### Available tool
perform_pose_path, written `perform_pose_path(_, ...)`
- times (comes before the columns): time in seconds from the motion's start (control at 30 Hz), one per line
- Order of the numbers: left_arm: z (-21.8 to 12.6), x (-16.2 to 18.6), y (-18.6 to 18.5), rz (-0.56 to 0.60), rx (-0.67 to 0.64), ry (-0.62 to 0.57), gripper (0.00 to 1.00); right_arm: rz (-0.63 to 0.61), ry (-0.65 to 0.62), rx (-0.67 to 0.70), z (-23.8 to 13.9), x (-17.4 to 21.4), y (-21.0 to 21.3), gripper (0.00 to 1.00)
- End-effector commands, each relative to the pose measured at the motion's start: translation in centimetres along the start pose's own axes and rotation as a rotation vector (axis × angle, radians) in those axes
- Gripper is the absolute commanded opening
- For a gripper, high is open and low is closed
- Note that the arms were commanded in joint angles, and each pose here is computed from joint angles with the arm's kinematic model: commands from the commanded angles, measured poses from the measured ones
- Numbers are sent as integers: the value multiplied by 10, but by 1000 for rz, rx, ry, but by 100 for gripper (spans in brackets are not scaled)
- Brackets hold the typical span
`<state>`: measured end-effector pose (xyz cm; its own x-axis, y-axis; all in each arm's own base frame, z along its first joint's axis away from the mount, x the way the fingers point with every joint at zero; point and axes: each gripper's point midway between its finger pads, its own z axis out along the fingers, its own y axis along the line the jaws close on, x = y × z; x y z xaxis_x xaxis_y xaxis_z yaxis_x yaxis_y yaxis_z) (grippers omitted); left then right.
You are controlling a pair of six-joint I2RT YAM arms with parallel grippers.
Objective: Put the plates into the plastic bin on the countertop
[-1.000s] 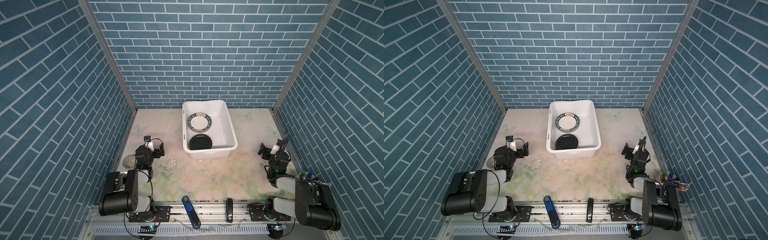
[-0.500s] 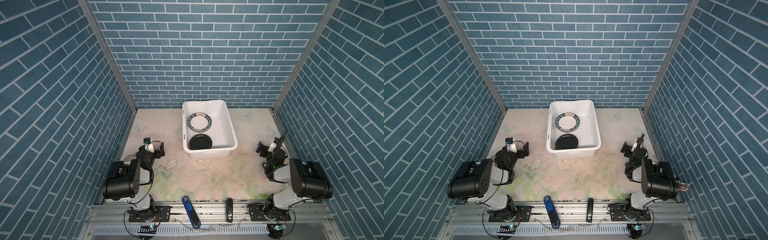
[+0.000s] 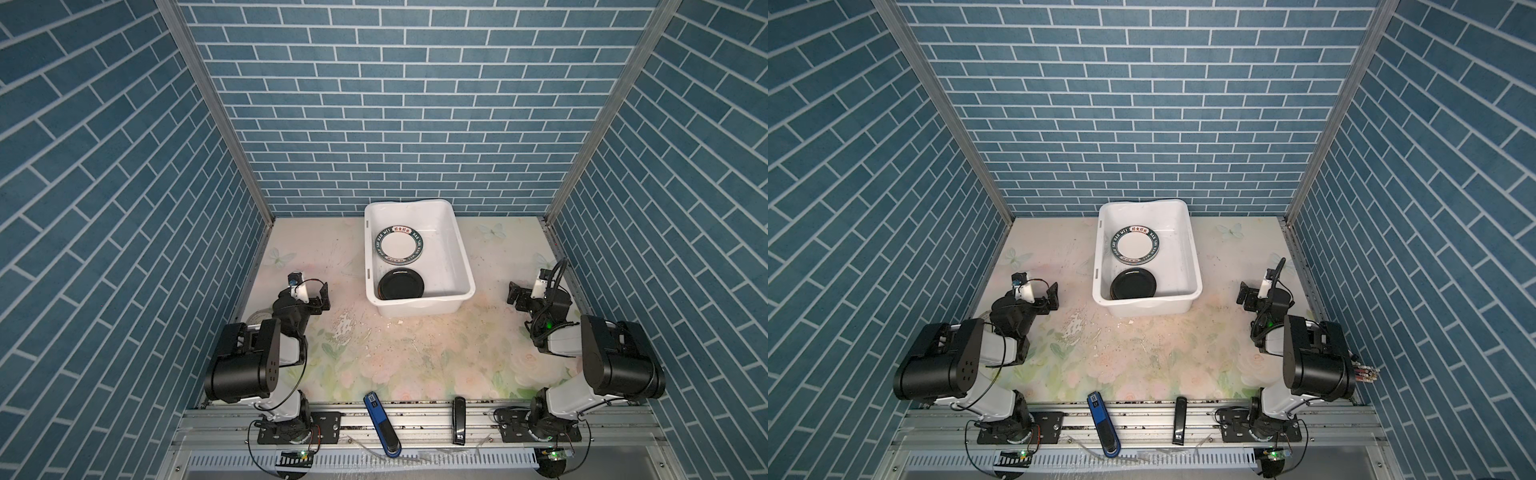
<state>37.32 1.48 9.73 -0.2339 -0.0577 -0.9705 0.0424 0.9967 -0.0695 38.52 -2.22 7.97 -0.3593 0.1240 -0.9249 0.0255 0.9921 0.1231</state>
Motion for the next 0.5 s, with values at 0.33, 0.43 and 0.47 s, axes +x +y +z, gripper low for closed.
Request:
perform_pose_path(0.33, 1, -7, -1, 15, -1, -16, 100, -58, -10, -19, 4, -12, 4, 99)
perform_pose_path(0.43, 1, -7, -1, 15, -1, -16, 100, -63, -5, -14, 5, -11, 5, 99)
perform_pose_path(0.47, 1, -7, -1, 15, -1, -16, 99, -65, -7, -14, 5, -11, 5, 99)
